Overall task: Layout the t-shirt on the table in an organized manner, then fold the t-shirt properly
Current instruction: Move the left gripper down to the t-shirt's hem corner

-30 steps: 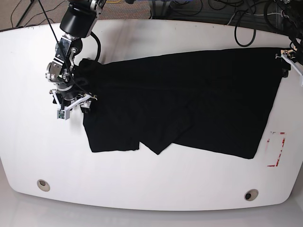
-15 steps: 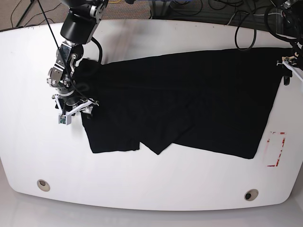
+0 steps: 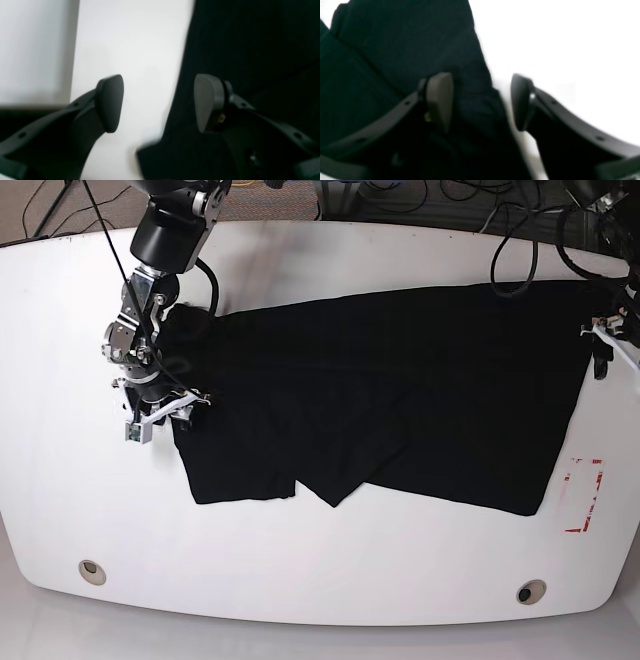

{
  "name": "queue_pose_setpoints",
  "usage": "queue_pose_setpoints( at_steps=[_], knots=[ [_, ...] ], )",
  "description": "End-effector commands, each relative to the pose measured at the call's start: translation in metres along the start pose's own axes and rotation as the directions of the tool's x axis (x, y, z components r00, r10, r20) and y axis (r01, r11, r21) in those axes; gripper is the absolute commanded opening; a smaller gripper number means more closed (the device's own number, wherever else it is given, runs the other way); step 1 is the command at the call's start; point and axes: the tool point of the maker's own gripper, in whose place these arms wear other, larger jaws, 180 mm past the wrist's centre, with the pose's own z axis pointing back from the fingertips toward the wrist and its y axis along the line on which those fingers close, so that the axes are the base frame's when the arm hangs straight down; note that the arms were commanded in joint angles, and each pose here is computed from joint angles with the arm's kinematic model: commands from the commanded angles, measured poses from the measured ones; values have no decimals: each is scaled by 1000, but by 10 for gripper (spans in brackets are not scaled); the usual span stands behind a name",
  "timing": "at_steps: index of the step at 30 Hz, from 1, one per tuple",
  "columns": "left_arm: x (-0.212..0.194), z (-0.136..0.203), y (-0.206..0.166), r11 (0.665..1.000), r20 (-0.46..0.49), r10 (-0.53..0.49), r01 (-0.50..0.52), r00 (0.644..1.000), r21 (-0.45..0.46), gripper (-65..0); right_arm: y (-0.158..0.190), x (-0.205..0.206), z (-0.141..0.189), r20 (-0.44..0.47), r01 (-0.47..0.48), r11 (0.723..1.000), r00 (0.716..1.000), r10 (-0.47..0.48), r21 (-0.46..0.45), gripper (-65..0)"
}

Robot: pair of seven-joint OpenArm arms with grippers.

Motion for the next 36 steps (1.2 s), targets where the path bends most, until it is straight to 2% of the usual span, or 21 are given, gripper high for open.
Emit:
queue_pose_setpoints(
  at_steps=[1, 6, 8, 10, 16, 23, 31, 36],
  knots=[
    [9, -1, 10, 1000, 21, 0, 0, 1000, 20, -244, 7, -12, -2, -61, -5, 1000, 998, 6, 14, -317],
    [15, -13, 16, 999, 37, 43, -43, 998, 16, -244, 8, -14, -2, -64, -4, 1000, 998, 5, 15, -325],
    [16, -18, 17, 998, 37, 61, -62, 997, 11, -244, 8, -14, -2, -64, -4, 1000, 998, 5, 15, -349],
    [19, -23, 19, 997, 43, 81, -81, 996, 8, -244, 8, -14, -2, -64, -4, 1000, 998, 5, 15, -404],
    [27, -49, 22, 996, 15, 93, -93, 996, 0, -244, 8, -11, -2, -60, -4, 1000, 998, 5, 16, -648],
    [42, -84, 16, 994, -27, 104, -104, 994, -22, -243, 8, -12, -2, -61, -5, 1000, 998, 6, 15, -640],
    [58, -134, -7, 973, -35, 192, -195, 981, -121, -243, 7, -13, -2, -63, -5, 1000, 998, 6, 14, -650],
    [69, -156, -11, 953, -14, 280, -280, 960, -118, -243, 7, -13, -2, -62, -4, 1000, 998, 4, 15, -650]
  ],
)
